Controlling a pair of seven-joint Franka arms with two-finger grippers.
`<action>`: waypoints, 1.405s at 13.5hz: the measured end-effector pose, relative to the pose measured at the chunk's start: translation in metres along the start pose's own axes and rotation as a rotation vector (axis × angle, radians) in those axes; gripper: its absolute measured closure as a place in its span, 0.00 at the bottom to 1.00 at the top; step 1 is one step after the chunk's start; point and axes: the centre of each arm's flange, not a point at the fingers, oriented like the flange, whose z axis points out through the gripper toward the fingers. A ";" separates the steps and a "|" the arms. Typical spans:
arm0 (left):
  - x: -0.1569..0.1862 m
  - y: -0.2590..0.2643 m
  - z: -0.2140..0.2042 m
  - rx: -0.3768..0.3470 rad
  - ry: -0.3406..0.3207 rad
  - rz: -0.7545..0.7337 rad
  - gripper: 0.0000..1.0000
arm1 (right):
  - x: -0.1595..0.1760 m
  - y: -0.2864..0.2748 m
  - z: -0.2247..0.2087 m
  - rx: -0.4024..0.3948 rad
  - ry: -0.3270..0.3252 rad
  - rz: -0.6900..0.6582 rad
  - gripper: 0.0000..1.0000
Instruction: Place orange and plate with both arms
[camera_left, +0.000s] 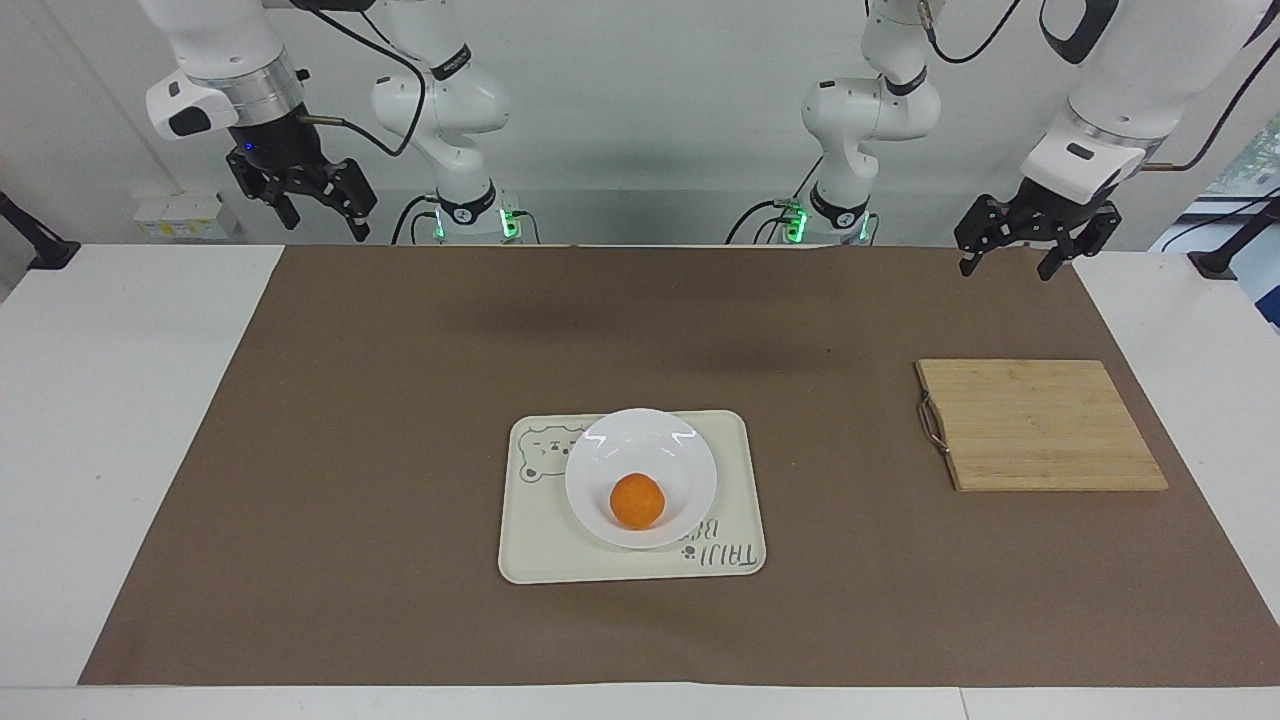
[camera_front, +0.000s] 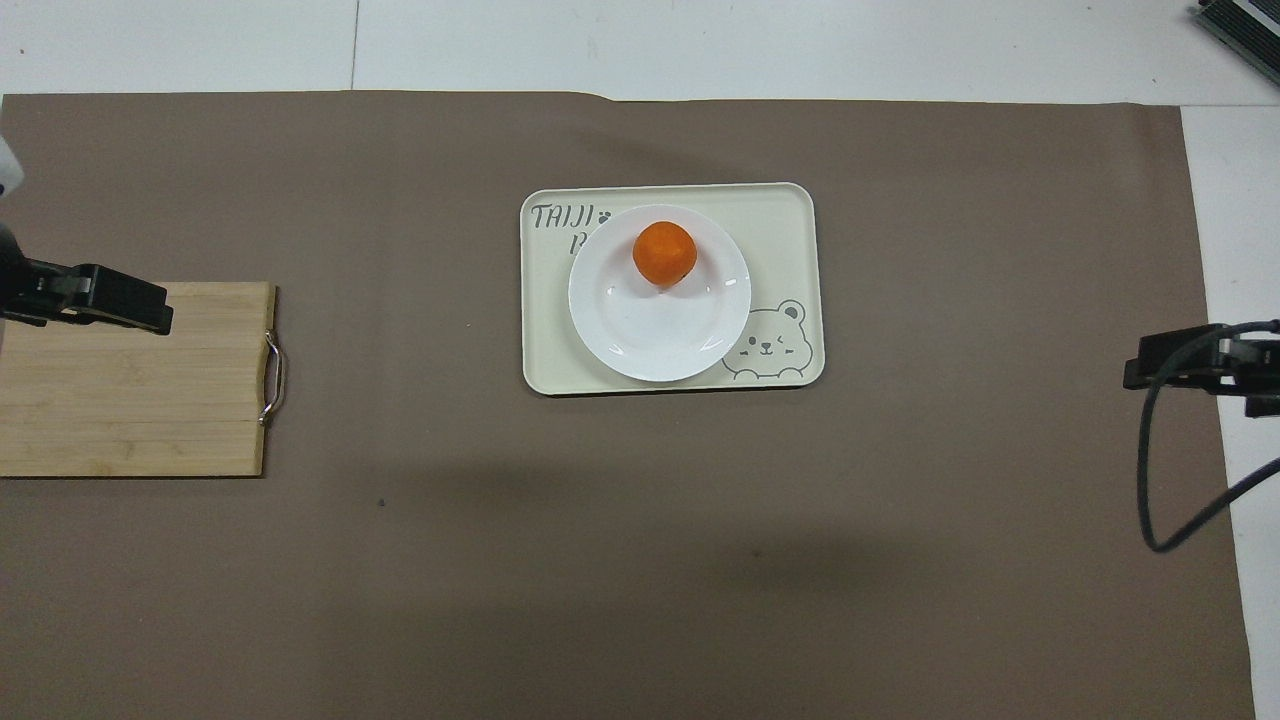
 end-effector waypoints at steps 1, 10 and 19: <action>0.000 0.000 0.000 0.000 0.000 0.000 0.00 | -0.005 -0.011 0.002 -0.001 -0.004 -0.014 0.00; 0.000 0.000 0.000 0.000 0.000 0.000 0.00 | 0.004 0.011 0.005 0.005 0.006 -0.100 0.00; 0.000 0.001 -0.001 0.000 0.003 0.002 0.00 | 0.007 0.007 -0.017 -0.035 0.042 -0.139 0.00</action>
